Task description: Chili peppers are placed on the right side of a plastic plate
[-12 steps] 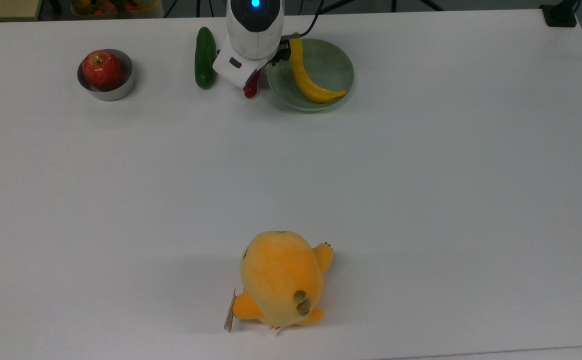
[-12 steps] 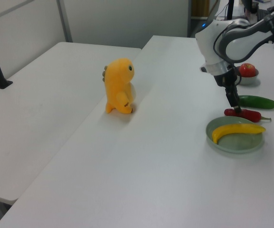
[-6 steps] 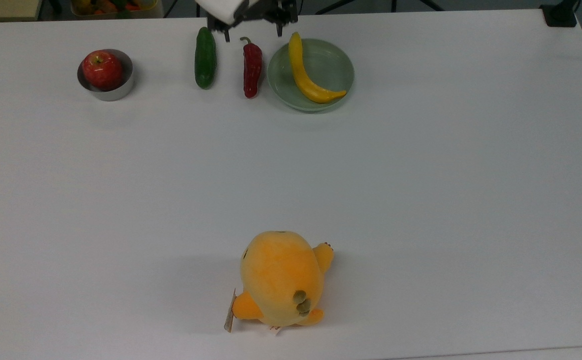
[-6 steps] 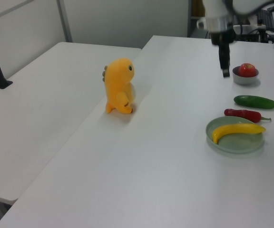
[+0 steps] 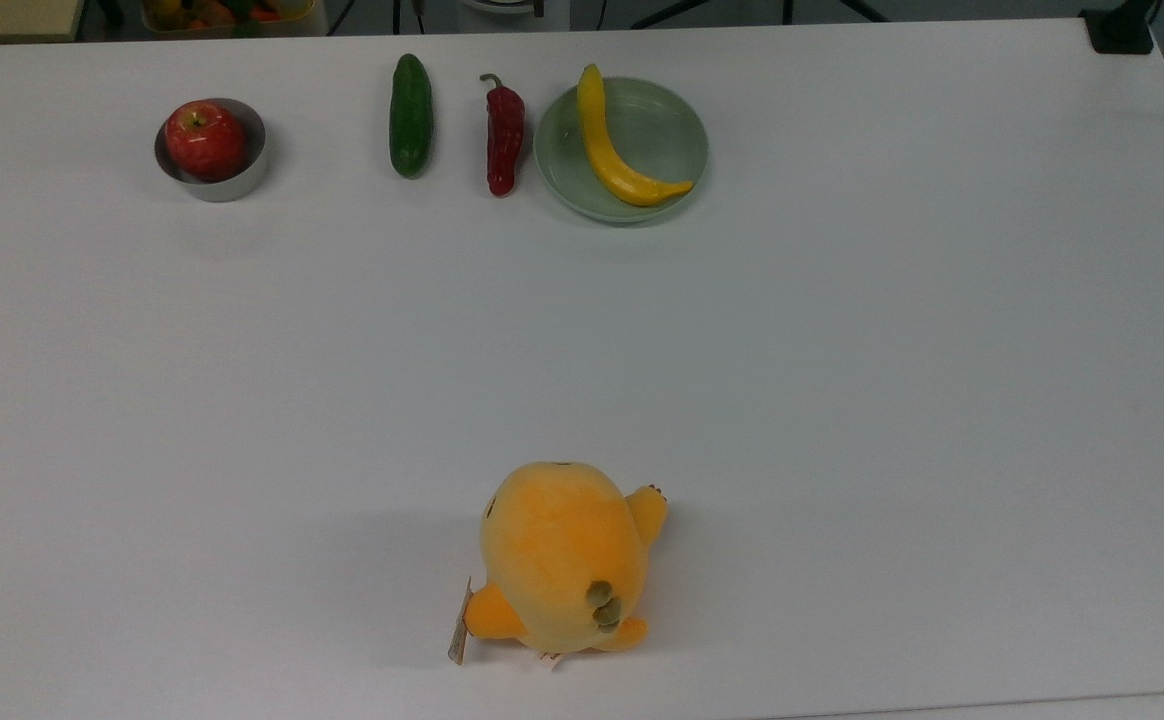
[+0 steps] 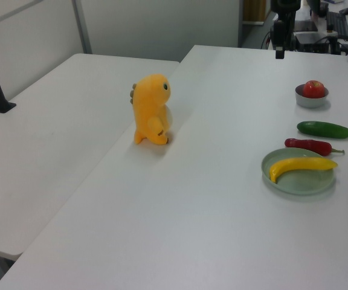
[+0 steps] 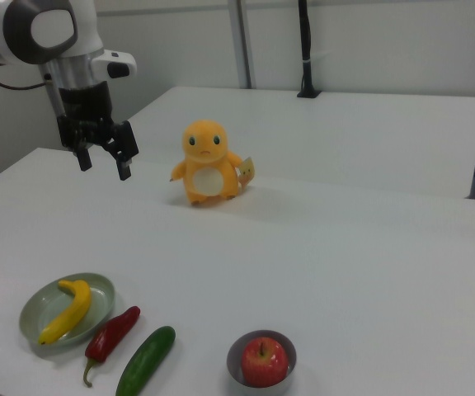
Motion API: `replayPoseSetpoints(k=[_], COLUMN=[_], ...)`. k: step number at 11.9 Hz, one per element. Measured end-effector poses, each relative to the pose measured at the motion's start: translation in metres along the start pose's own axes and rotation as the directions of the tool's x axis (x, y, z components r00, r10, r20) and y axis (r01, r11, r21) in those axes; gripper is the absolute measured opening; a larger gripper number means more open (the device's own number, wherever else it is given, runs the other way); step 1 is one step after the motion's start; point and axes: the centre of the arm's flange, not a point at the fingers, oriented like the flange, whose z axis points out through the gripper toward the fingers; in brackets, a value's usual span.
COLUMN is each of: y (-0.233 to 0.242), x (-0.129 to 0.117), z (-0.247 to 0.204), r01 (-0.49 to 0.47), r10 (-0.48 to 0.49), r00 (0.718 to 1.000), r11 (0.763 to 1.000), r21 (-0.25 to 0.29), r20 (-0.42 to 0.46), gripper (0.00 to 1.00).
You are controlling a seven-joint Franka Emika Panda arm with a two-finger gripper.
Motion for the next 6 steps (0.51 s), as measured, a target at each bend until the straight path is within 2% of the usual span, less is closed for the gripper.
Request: replayPoseSetpoints(k=[1,4,6], y=[0.002,0.008,0.015], x=[0.0,0.013,0.015], z=[-0.003,-0.014,-0.016], r01=[-0.004,0.005,0.036], r10=[0.004,-0.004,-0.035], r00=[1.0,0.992,0.989], r11=[1.0,1.0,0.999], r21=[0.001,0.005,0.0], r20=[-0.01,-0.127,-0.146], gripper=[1.0,1.0,1.0])
